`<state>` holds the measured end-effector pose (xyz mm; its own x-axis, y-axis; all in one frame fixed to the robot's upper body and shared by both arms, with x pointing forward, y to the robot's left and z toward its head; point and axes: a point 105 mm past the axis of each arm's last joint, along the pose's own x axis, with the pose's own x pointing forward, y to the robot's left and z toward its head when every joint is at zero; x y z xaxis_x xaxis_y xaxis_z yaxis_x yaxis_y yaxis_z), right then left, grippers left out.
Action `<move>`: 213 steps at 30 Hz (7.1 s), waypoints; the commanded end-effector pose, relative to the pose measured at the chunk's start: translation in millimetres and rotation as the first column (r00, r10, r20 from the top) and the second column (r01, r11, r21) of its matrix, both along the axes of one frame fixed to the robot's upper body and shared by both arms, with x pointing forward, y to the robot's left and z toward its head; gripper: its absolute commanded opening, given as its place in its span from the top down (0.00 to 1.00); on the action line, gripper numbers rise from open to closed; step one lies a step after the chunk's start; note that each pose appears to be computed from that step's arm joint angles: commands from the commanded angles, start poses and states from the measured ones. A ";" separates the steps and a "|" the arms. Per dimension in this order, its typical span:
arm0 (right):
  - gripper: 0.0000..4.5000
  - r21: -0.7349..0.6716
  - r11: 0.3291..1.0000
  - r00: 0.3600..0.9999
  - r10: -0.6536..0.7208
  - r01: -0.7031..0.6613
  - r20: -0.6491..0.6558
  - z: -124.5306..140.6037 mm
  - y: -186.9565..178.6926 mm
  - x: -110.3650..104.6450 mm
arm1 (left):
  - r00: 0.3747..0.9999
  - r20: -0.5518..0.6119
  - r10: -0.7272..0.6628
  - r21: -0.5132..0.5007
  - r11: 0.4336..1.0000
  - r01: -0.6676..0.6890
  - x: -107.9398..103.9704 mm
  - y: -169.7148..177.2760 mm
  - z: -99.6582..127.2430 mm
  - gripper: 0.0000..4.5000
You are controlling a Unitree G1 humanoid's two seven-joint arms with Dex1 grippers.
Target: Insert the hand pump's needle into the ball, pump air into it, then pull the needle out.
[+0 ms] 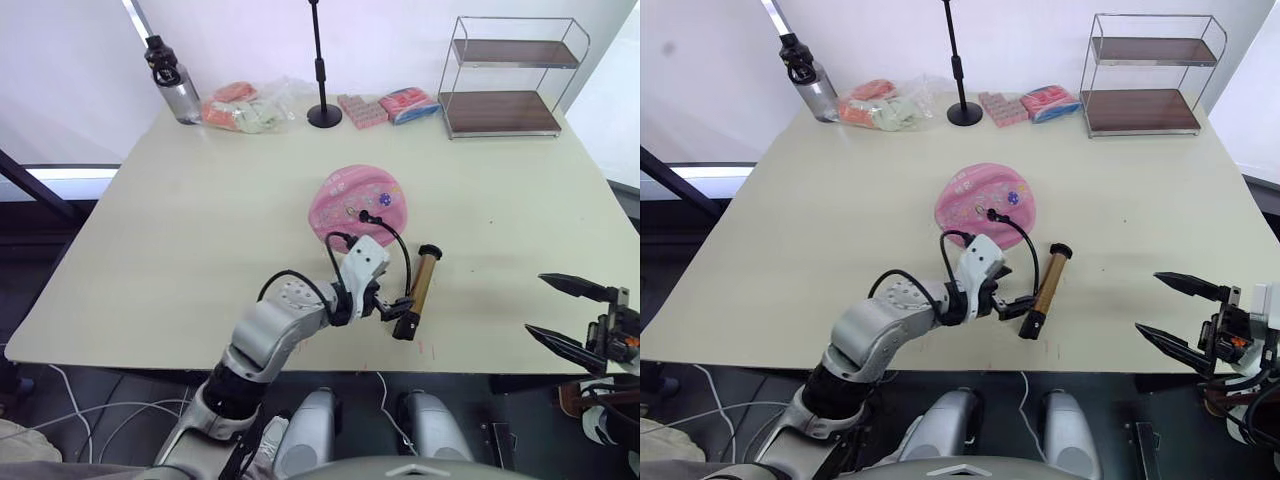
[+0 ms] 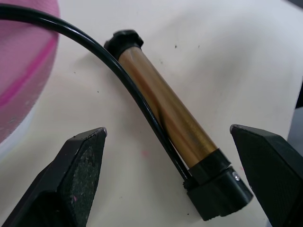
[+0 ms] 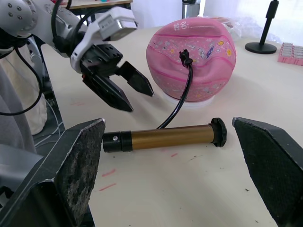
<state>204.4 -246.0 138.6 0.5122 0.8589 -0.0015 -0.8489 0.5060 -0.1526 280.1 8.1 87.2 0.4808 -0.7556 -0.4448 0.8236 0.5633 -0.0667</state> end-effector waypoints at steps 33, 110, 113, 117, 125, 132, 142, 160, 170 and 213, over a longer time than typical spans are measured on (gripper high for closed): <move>0.00 -0.009 1.000 1.000 0.004 -0.004 0.024 3.4 4.9 -5.0 | 0.997 0.002 0.074 0.212 0.974 -0.073 4.8 -25.9 -39.1 0.01; 0.00 0.706 0.664 0.920 0.070 0.246 -0.387 61.8 137.7 88.6 | 0.906 0.419 -0.055 -0.255 0.951 0.176 4.8 34.1 5.7 0.73; 0.00 0.703 0.669 0.924 0.064 0.241 -0.377 62.3 138.1 88.8 | 0.906 0.418 -0.061 -0.256 0.949 0.183 3.1 33.4 5.0 0.73; 0.00 0.700 0.673 0.927 0.058 0.238 -0.371 62.4 138.0 89.0 | 0.910 0.413 -0.049 -0.260 0.951 0.169 3.5 34.0 3.7 0.73; 0.19 0.693 0.680 0.931 0.042 0.239 -0.363 62.1 138.1 89.8 | 0.915 0.403 -0.034 -0.264 0.952 0.152 5.0 34.9 1.5 0.73; 0.59 0.689 0.684 0.932 0.038 0.239 -0.361 60.0 138.1 90.0 | 0.916 0.399 -0.034 -0.258 0.955 0.148 5.6 36.5 -1.8 0.73; 0.59 0.644 0.737 0.948 0.012 0.206 -0.318 60.5 141.6 87.6 | 0.936 0.350 -0.015 -0.232 0.967 0.102 12.0 47.9 -11.4 0.41; 0.59 0.181 0.982 0.996 0.045 -0.058 0.073 56.0 157.3 64.9 | 0.926 0.253 -0.279 -0.104 0.944 0.313 10.7 62.7 -25.2 0.01; 0.59 0.147 0.987 0.994 0.046 -0.060 0.096 42.3 158.7 65.3 | 0.903 0.209 -0.375 0.035 0.926 0.376 24.5 31.0 -44.4 0.01; 0.59 0.117 0.991 0.996 -0.068 0.060 0.066 23.5 134.0 74.3 | 0.916 0.225 -0.333 -0.012 0.939 0.344 36.3 -25.5 -61.8 0.77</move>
